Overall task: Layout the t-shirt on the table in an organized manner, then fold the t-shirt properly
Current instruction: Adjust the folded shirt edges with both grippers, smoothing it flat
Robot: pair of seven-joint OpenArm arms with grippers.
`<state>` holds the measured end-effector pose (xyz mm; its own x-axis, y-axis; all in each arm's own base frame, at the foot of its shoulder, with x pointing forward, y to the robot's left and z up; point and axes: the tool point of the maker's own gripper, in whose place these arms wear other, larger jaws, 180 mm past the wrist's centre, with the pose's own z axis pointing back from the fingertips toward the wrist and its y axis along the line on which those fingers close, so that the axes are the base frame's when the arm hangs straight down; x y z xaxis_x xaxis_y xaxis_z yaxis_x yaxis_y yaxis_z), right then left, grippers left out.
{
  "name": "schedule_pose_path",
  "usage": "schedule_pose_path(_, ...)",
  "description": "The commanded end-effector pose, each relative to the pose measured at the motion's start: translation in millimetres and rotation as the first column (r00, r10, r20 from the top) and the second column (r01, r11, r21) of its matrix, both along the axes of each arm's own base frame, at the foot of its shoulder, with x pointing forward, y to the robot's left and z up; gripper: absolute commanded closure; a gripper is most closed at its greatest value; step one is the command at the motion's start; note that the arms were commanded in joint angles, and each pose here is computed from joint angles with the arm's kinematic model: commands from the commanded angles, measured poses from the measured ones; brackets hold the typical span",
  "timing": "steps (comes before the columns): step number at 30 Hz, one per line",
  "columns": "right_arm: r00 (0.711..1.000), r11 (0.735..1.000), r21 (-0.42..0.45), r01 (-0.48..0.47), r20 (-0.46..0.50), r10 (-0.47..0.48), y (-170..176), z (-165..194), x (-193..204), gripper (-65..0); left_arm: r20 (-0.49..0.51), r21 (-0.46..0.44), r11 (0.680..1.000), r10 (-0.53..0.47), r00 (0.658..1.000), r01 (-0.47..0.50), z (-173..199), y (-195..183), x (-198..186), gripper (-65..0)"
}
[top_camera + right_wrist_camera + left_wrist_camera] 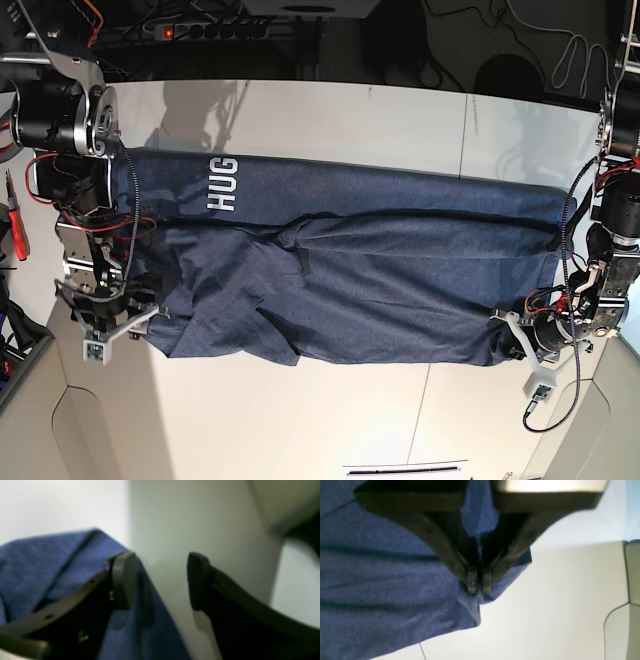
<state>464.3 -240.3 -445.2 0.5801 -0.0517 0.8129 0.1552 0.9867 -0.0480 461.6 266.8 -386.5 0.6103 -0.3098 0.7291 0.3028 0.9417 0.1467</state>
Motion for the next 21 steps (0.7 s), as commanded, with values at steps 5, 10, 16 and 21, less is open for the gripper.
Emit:
schedule_pose_path(5,0.998,1.0,0.018,0.026,0.054,-0.026,-6.1,-1.2,-2.1,-32.5,0.07,-0.006,1.0,0.002,0.998,-0.002,25.0,3.3,16.4,0.0)
schedule_pose_path(10,0.999,1.0,0.029,0.005,0.039,-0.006,-2.1,-16.3,-17.7,-32.5,0.07,-0.012,1.0,-0.002,0.998,0.003,24.0,-1.0,17.0,0.0)
schedule_pose_path(16,0.998,0.998,0.051,-0.028,0.055,0.025,4.9,-16.0,-17.3,-32.5,0.07,-0.013,1.0,-0.002,0.998,0.003,23.9,-1.6,17.1,0.0)
schedule_pose_path(21,0.998,0.998,0.052,-0.028,0.054,0.025,5.2,-16.0,-17.4,-32.3,0.07,-0.013,1.0,-0.003,0.998,0.004,23.9,-1.7,17.1,0.0)
